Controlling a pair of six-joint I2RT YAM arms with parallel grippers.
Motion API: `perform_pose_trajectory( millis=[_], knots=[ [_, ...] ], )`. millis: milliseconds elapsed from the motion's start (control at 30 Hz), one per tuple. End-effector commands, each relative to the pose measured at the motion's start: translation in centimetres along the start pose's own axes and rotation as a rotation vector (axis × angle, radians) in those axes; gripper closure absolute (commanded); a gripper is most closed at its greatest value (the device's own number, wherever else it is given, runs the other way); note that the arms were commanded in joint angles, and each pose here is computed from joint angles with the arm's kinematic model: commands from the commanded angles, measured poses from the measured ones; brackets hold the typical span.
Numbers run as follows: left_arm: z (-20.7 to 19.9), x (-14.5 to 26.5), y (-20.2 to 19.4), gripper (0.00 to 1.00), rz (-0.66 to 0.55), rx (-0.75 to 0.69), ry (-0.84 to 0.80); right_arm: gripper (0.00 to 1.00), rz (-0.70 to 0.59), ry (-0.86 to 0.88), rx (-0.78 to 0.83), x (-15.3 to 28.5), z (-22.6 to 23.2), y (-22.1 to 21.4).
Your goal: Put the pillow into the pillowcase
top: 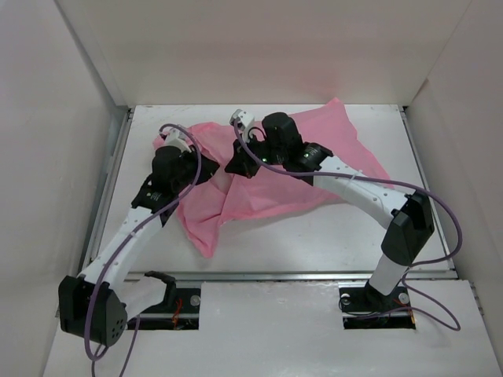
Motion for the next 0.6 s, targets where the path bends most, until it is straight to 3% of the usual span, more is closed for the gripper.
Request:
perform_pose_trajectory(
  millis=[0,67,300,567],
  knots=[
    [-0.5,-0.8,0.4,1.0,0.019,-0.001,-0.048,1.0,-0.046,0.028,0.024,0.1,1.0,1.2],
    [0.4,-0.7,0.0,1.0,0.062,-0.008,0.063,1.0,-0.048,0.019,0.024,0.1,1.0,1.2],
    [2.9,0.8,-0.9,1.0,0.041,-0.001,0.357,1.0,-0.051,0.011,0.024,0.1,0.9,1.2],
    [3.4,2.1,-0.3,0.94,-0.016,0.007,0.464,1.0,-0.022,0.021,0.012,-0.7,0.4,0.5]
  ],
)
Point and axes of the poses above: each gripper's point midway between its finger pads, its own x axis back along the fingers, its own z axis along the line the jaws close on, y = z × x, the point moved 10 cm from there along x, back along the fingers, and after that the axes turned 11 degrees about -x, right-handed, at the moved point
